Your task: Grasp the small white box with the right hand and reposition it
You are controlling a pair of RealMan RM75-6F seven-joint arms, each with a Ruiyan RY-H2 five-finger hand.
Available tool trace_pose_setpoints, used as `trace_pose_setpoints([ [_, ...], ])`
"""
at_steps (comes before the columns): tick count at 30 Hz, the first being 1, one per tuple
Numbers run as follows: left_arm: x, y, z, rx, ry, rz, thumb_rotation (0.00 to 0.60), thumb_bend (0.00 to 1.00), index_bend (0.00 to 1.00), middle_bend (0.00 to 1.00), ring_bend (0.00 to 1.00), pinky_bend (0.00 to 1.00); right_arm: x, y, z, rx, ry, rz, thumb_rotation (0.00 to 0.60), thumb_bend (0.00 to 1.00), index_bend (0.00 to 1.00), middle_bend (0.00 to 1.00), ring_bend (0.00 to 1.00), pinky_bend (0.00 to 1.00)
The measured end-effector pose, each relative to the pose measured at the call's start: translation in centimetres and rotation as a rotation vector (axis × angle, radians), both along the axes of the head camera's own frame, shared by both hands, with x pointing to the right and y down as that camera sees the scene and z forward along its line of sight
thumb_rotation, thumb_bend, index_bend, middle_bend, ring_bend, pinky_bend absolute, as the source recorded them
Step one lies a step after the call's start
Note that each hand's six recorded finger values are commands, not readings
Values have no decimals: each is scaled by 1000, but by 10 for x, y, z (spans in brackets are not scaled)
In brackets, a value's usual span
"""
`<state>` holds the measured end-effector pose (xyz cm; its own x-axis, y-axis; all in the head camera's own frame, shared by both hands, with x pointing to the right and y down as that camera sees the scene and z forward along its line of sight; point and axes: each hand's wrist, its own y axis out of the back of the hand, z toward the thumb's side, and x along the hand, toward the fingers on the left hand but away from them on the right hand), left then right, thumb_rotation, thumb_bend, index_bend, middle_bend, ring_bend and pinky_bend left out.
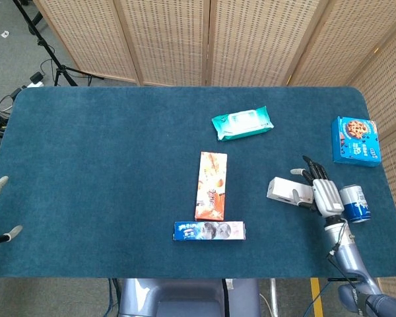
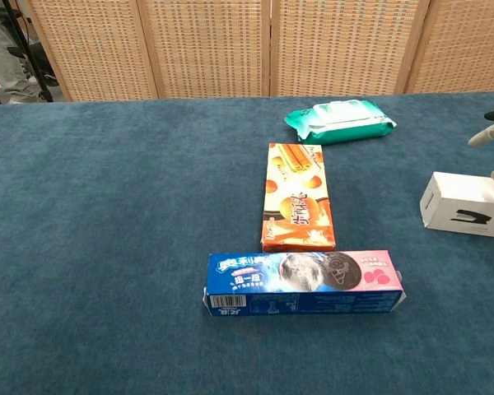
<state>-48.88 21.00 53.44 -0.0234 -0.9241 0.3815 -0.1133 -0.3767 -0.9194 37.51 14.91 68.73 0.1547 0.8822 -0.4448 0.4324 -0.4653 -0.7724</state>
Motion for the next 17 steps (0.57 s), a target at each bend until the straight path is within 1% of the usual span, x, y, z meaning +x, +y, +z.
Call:
trace_pose_setpoints([
  [4,1,1,0,0,0,2,600,0,0,0,0,0,-2,5,-5,-21,13,-14,600,506,232,0,0,0],
  [6,1,1,0,1,0,1,600,0,0,0,0,0,-2,7,-8,-19,18,-17,600,483,220,0,0,0],
  [7,1,1,0,1,0,1,600,0,0,0,0,0,-2,7,-10,-14,17,-18,600,450,205,0,0,0],
  [9,1,1,-1,3,0,0,600,0,0,0,0,0,-5,7,-16,2,10,-24,600,312,161,0,0,0],
  [10,1,0,-1,4,-1,1,600,0,0,0,0,0,-6,7,-21,13,8,-30,600,180,121,0,0,0],
  [11,1,0,-1,5,-1,1,600,0,0,0,0,0,-8,7,-27,29,7,-39,600,71,72,0,0,0],
  [12,1,0,-1,7,-1,1,600,0,0,0,0,0,-9,7,-33,39,8,-45,600,24,44,0,0,0],
  [13,0,0,-2,9,-2,1,600,0,0,0,0,0,-10,8,-39,47,12,-51,600,0,14,0,0,0],
  [15,0,0,-2,13,-6,1,600,0,0,0,0,0,-14,10,-53,68,37,-68,600,0,0,0,0,0],
  [17,-1,-1,-2,17,-9,2,600,0,0,0,0,0,-13,14,-67,101,96,-88,600,0,0,0,0,0],
])
